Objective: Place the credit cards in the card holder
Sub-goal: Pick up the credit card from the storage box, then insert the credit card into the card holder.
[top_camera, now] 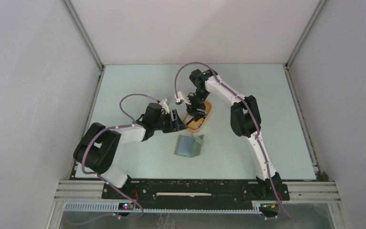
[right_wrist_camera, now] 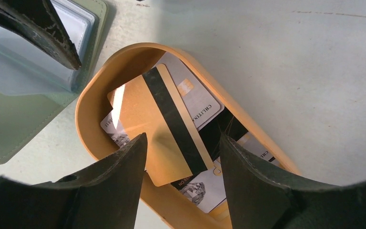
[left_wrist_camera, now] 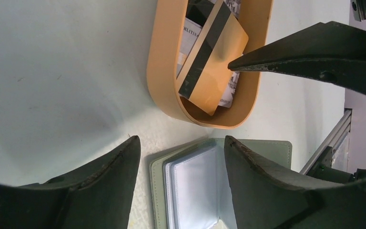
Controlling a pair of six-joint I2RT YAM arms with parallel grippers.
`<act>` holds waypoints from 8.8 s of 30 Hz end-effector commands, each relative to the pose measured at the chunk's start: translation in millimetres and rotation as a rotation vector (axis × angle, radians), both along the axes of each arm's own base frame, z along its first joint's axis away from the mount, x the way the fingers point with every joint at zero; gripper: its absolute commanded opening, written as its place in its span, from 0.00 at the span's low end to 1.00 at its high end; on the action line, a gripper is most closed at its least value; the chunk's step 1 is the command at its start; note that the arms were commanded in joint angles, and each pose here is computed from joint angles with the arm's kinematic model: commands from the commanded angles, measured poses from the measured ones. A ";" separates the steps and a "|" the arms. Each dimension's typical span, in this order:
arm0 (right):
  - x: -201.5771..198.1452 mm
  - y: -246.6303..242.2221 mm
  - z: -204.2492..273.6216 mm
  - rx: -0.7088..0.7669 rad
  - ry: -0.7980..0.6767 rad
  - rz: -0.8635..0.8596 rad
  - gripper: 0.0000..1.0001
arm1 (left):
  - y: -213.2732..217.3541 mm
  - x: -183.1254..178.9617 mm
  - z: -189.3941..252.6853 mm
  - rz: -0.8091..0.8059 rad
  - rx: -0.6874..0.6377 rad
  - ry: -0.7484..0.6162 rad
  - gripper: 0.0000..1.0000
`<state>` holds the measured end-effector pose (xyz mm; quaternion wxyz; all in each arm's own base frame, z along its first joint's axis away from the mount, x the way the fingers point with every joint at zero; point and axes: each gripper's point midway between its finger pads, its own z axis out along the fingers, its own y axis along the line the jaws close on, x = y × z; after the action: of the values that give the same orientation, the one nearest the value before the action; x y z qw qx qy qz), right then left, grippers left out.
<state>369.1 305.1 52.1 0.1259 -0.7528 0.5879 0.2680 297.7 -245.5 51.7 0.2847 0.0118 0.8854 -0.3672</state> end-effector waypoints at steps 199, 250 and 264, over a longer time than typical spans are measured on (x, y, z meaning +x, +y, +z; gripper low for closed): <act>-166.5 -15.2 174.9 0.463 0.541 -0.450 0.00 | 48.9 -71.3 92.4 0.089 -0.109 -0.257 0.48; -76.3 -61.1 123.2 0.495 0.640 -1.285 0.00 | -99.9 -114.4 38.6 -0.368 -0.110 0.049 0.22; -77.7 -65.4 65.7 0.296 0.396 -1.333 0.00 | -95.5 -113.7 52.5 -0.352 -0.121 0.001 0.30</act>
<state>286.2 248.4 129.2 0.2306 -0.1211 0.8819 0.3929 177.3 -331.6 70.2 0.1789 0.1376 0.8703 -0.4379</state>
